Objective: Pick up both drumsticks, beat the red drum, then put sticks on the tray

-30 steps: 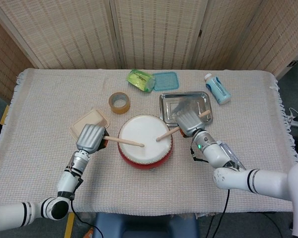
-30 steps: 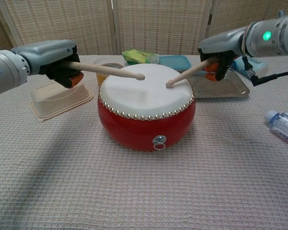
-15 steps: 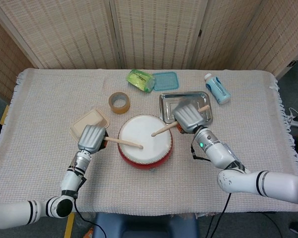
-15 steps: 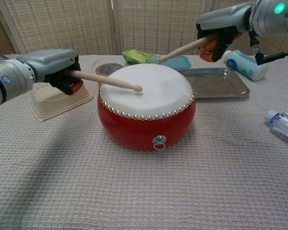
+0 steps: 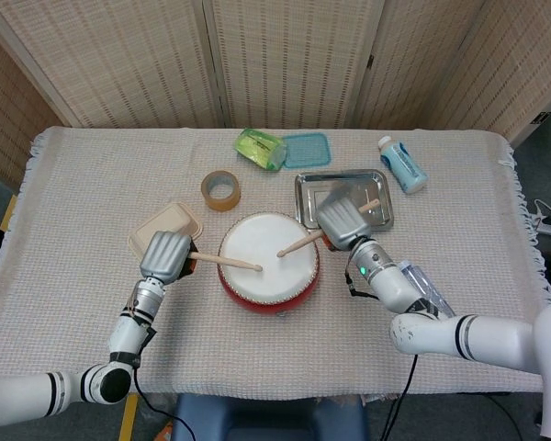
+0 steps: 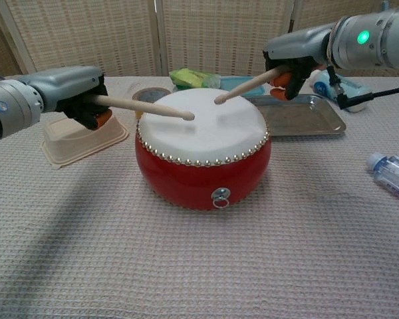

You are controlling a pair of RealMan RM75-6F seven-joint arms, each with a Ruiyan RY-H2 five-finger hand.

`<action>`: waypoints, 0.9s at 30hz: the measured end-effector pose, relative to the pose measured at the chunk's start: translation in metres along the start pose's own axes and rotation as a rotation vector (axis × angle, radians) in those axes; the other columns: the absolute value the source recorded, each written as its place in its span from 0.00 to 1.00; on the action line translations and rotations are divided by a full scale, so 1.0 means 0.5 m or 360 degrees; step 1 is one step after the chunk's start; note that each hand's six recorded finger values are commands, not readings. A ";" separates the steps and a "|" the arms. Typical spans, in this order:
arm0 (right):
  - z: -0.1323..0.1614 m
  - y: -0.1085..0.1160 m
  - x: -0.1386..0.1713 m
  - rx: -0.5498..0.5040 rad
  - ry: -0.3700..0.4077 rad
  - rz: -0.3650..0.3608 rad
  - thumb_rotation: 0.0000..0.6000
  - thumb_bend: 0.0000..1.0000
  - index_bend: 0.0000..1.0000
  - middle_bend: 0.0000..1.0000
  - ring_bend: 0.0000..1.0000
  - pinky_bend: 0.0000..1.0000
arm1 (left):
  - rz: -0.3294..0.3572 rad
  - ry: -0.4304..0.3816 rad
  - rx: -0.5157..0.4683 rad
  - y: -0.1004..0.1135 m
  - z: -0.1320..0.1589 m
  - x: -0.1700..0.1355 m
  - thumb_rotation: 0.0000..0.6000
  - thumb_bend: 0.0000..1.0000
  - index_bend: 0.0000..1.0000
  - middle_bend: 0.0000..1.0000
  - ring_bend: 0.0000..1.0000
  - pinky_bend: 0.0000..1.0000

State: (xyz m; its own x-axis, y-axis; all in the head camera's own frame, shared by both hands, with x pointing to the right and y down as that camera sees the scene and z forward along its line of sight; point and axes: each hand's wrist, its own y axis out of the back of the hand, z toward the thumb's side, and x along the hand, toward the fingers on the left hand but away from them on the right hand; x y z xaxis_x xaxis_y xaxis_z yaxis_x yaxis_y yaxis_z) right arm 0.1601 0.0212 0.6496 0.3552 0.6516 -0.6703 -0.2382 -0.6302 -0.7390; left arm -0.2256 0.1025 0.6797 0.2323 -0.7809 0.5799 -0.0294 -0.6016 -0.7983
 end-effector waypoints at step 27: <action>-0.009 0.023 0.010 -0.0068 0.0009 -0.0034 1.00 0.49 1.00 1.00 1.00 1.00 | 0.0006 0.0048 0.0123 -0.008 -0.013 0.012 1.00 0.72 1.00 1.00 1.00 1.00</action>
State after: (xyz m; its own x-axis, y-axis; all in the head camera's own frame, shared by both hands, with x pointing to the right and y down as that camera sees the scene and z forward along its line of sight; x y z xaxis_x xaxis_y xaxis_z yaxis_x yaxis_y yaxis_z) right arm 0.1635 0.0154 0.6381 0.3652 0.6628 -0.6538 -0.1919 -0.6336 -0.7495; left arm -0.2302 0.0991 0.6873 0.2031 -0.7886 0.5804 0.0449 -0.5846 -0.8101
